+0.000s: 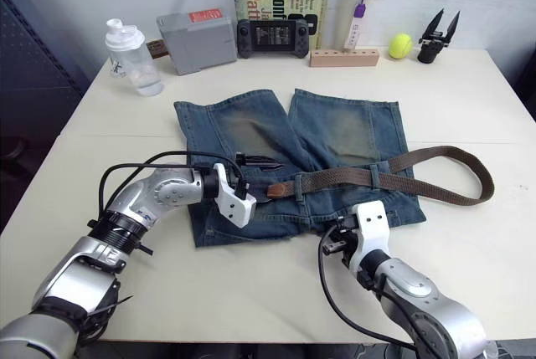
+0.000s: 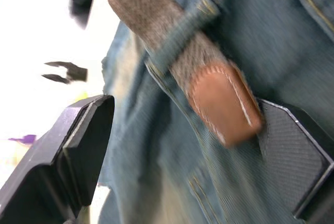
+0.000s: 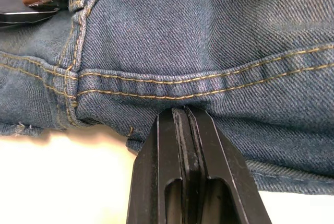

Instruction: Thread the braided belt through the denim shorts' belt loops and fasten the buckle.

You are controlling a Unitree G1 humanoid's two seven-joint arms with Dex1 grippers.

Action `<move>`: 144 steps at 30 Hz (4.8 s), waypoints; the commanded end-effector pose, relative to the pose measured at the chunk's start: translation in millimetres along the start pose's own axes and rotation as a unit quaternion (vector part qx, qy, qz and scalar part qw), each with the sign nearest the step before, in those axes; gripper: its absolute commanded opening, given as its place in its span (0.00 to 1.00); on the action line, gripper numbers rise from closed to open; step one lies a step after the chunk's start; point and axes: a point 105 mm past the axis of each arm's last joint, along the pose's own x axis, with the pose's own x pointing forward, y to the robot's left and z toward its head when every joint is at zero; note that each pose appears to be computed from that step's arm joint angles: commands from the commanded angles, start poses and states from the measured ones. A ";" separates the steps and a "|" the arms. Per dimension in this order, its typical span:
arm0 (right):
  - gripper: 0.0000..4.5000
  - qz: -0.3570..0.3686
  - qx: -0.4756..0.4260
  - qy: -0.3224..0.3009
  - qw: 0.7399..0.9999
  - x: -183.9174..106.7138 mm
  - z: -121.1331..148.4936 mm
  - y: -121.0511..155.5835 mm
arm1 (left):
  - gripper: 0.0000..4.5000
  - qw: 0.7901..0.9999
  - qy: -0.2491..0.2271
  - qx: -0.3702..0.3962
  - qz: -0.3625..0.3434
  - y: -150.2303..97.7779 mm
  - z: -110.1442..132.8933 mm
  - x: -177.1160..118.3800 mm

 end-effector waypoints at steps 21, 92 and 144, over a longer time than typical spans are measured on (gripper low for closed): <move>0.00 0.030 -0.004 0.000 1.000 1.9 2.4 13.6 | 0.03 0.999 0.003 0.037 0.032 7.2 5.0 -14.9; 0.82 0.012 -0.551 0.017 0.834 0.1 24.0 -48.3 | 0.00 0.988 0.092 0.083 0.088 31.7 6.2 -91.6; 0.99 0.306 -0.004 -0.006 0.952 -68.7 83.2 17.9 | 0.00 0.992 -0.002 0.088 0.089 30.3 32.7 -71.6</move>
